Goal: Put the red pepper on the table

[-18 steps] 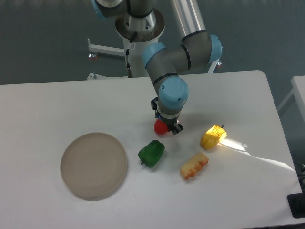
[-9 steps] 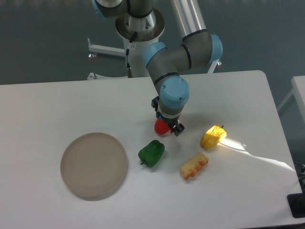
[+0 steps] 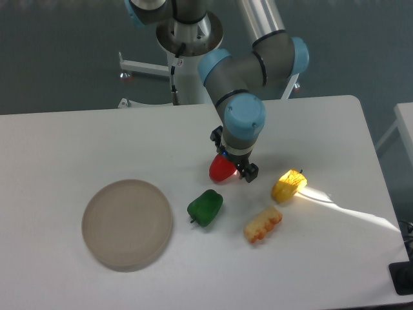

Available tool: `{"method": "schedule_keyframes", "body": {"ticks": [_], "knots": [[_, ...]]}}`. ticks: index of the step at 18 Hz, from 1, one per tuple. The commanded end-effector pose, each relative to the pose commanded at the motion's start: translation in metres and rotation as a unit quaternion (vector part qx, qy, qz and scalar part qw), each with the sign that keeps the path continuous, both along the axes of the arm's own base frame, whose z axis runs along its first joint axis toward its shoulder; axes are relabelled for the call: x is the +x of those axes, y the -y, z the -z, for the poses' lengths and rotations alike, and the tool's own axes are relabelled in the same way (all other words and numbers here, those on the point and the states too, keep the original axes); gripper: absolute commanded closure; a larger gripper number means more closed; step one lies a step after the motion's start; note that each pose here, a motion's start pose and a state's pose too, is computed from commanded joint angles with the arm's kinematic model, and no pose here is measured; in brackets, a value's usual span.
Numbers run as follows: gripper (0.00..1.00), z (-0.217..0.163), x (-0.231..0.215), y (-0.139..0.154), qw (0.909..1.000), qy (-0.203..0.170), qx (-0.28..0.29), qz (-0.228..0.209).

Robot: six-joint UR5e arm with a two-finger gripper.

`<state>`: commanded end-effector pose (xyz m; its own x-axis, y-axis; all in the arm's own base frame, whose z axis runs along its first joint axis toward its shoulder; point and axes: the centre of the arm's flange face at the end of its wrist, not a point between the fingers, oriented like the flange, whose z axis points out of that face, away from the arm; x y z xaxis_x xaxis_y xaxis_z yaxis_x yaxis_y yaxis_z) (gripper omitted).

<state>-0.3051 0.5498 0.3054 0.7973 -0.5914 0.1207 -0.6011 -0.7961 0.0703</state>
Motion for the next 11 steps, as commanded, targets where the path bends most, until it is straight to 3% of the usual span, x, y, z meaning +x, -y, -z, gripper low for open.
{"method": "schedule_keyframes", "body": {"ticks": [6, 11], "knots": [[0.0, -0.039, -0.081, 0.017, 0.9985, -0.022, 0.017, 0.047], [0.0, -0.042, -0.116, 0.017, 0.9979, -0.027, 0.03, 0.051]]}}
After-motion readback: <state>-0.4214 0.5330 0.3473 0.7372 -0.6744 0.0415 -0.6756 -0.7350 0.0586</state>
